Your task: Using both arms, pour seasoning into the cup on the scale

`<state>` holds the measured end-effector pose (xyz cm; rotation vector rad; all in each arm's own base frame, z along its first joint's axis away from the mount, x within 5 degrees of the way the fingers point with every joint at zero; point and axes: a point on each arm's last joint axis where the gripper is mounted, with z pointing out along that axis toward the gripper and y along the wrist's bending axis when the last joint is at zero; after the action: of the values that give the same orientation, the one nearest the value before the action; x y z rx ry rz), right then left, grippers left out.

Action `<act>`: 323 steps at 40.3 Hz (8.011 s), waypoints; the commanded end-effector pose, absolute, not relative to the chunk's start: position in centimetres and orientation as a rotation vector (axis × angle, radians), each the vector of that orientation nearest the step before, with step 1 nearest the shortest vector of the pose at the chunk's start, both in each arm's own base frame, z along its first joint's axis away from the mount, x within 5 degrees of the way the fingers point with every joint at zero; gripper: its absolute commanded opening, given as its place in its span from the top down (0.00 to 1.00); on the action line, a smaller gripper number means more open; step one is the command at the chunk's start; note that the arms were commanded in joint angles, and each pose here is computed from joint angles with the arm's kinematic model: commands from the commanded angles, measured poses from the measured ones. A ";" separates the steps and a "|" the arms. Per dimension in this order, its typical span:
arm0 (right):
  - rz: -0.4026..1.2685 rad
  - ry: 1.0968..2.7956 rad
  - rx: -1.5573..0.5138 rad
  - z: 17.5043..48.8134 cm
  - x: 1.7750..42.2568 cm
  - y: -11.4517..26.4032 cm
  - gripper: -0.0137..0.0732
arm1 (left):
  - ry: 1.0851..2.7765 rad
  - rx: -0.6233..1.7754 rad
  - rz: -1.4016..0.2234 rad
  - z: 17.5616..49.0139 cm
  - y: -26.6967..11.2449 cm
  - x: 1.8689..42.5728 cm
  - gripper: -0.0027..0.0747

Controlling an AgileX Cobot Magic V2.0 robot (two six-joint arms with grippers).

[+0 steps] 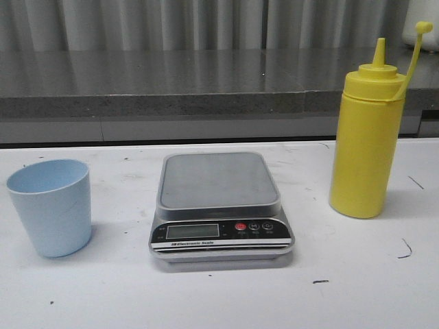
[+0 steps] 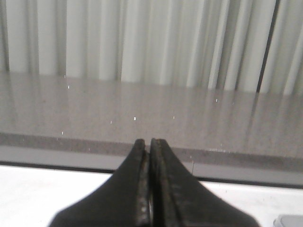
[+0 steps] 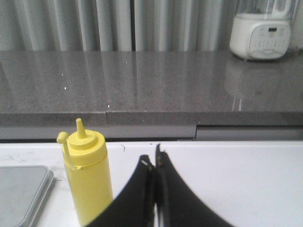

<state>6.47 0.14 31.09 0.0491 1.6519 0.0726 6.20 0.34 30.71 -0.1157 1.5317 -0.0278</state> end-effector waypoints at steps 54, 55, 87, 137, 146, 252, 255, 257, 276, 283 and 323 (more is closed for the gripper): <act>0.065 1.701 0.055 32.8 9.1 0.1 0.09 | 1.928 0.255 -0.264 34.1 -6.0 18.2 0.21; 0.065 1.701 0.055 32.8 9.1 0.1 0.09 | 1.967 0.293 -0.264 33.8 -6.6 18.6 0.21; 0.065 1.706 0.055 32.7 9.1 0.1 0.09 | 2.630 0.697 -0.169 22.5 -16.1 27.3 0.24; 0.065 1.713 0.055 32.7 9.1 0.1 0.09 | 2.596 0.842 -0.150 31.3 -23.4 32.6 0.99; 0.065 1.713 0.055 32.7 9.1 0.1 0.09 | 2.583 0.951 -0.163 30.5 -28.3 33.5 0.99; 0.065 1.726 0.055 32.5 9.1 0.1 0.09 | 2.060 0.272 -0.177 35.0 -5.1 16.6 0.99; 0.065 1.723 0.055 32.6 9.1 0.1 0.09 | 1.968 0.262 -0.193 34.4 -4.3 14.2 0.99; 0.065 1.717 0.055 32.6 9.1 0.1 0.09 | 1.909 0.255 -0.203 34.1 -3.9 12.7 0.99; 0.065 1.619 0.054 33.5 9.9 0.1 0.09 | 1.514 0.193 -0.262 31.7 -0.6 2.5 0.99; 0.088 1.638 0.031 33.1 12.4 0.5 0.09 | 1.481 0.188 -0.265 31.8 -0.3 1.8 0.99; 0.253 1.699 -0.121 16.4 21.4 5.6 0.09 | 1.481 0.188 -0.265 31.8 -0.3 1.8 0.99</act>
<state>20.39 5.25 15.62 -0.1496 1.8587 0.2154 1.92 -0.31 30.39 0.2073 1.5675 -0.2358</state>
